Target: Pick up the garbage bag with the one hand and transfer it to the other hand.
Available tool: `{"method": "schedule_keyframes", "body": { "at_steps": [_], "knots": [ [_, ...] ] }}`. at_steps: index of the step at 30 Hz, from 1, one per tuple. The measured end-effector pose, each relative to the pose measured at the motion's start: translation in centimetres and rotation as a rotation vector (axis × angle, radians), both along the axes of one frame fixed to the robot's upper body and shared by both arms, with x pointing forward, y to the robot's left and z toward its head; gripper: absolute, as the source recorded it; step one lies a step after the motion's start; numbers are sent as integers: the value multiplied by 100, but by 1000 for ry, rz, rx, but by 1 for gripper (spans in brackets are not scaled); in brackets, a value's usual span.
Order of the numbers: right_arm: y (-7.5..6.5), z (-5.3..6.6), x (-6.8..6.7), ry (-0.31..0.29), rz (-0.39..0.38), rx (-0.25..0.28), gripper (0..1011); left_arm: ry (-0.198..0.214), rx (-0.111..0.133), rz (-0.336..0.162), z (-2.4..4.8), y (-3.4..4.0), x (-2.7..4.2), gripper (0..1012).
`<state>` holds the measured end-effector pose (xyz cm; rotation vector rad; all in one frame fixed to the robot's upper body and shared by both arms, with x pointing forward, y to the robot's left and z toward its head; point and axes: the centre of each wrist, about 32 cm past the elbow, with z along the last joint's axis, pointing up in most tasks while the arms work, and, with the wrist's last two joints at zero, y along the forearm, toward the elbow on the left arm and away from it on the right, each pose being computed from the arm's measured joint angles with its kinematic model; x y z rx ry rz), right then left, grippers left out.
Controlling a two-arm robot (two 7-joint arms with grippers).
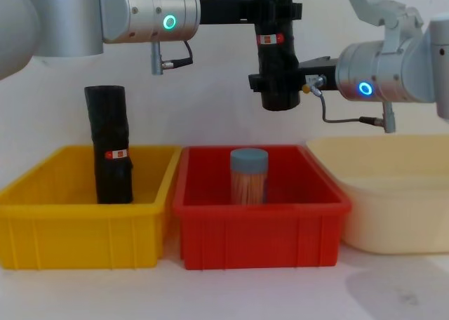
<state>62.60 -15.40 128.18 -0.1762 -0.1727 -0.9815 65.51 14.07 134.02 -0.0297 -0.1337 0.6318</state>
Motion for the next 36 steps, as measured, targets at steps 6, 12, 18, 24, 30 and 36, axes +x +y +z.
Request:
{"method": "schedule_keyframes", "body": {
  "at_steps": [6, 12, 18, 24, 30, 36],
  "knots": [
    [-28, -2, -13, 0, -1, 9, 538, 0, 0, 0, 0, 0, 0, 636],
    [-101, 2, -36, 4, -19, 24, 538, 0, 0, 0, 0, -1, 0, 826],
    [-245, -5, -69, 11, -73, 36, 538, 0, 0, 0, 0, -1, 0, 990],
    [-441, -28, -111, 25, -146, 42, 538, 0, 0, 0, 0, 0, 0, 1001],
    [-623, -64, -155, 48, -216, 38, 537, 0, 0, 0, 0, 0, 0, 1001],
    [-830, -148, -224, 95, -296, 19, 538, 0, 0, 0, 0, 0, 0, 1001]
  ]
}}
